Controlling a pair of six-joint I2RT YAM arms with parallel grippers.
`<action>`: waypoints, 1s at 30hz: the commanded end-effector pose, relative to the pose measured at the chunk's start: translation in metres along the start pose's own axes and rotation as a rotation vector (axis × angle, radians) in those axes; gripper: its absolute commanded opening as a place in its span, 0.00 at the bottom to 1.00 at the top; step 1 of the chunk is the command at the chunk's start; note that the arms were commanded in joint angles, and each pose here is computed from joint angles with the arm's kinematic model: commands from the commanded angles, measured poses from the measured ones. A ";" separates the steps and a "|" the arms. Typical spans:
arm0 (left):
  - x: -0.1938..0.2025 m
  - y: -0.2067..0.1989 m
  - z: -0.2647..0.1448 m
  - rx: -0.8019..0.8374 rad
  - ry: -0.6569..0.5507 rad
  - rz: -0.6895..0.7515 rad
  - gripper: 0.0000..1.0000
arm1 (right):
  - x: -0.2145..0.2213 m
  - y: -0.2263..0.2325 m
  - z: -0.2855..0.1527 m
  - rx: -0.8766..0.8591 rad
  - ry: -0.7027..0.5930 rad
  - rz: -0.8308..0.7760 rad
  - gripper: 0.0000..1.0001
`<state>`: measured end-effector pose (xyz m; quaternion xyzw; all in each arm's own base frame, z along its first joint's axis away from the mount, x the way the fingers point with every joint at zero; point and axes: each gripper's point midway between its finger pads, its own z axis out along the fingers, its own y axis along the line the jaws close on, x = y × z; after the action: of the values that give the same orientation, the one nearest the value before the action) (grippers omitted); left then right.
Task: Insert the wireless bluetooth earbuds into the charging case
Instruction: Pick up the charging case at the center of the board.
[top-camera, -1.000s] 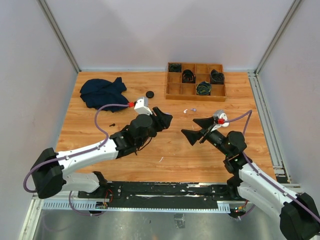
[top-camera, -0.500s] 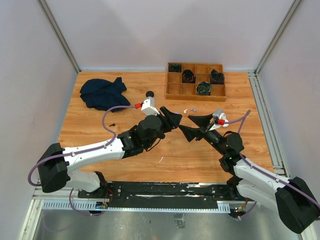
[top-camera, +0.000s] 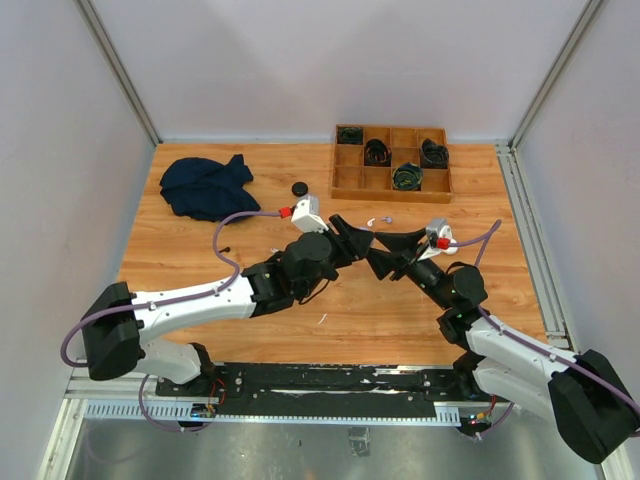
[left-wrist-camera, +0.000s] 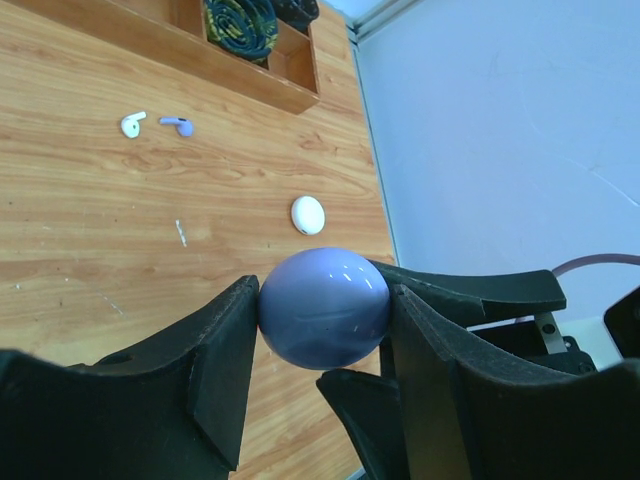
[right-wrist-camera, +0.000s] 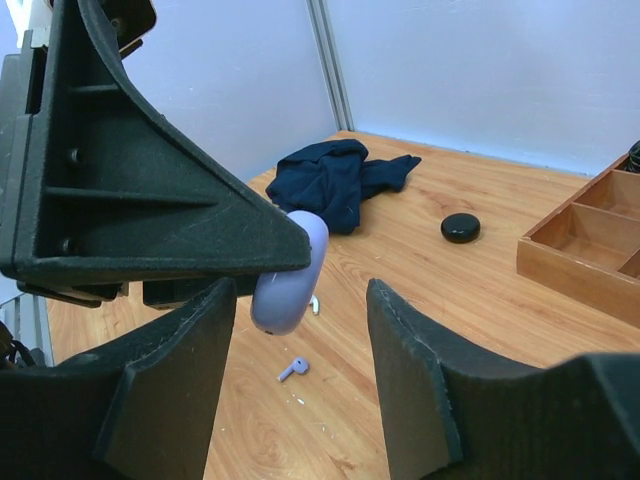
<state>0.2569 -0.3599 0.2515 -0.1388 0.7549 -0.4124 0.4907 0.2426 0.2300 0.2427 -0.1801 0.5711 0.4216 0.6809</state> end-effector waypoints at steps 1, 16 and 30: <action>-0.009 -0.020 -0.001 0.037 -0.042 -0.022 0.47 | -0.021 0.005 0.008 -0.010 -0.069 -0.013 0.54; -0.011 -0.024 -0.015 0.149 -0.066 0.056 0.75 | -0.018 0.004 0.009 -0.005 -0.061 0.022 0.13; -0.047 -0.017 -0.060 0.426 -0.142 0.196 0.88 | -0.023 0.008 0.005 -0.009 -0.077 0.052 0.06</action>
<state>0.2269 -0.3202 0.2767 -0.0306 0.6717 -0.4687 0.5729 0.2444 0.2310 0.2437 -0.1611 0.5744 0.4333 0.6756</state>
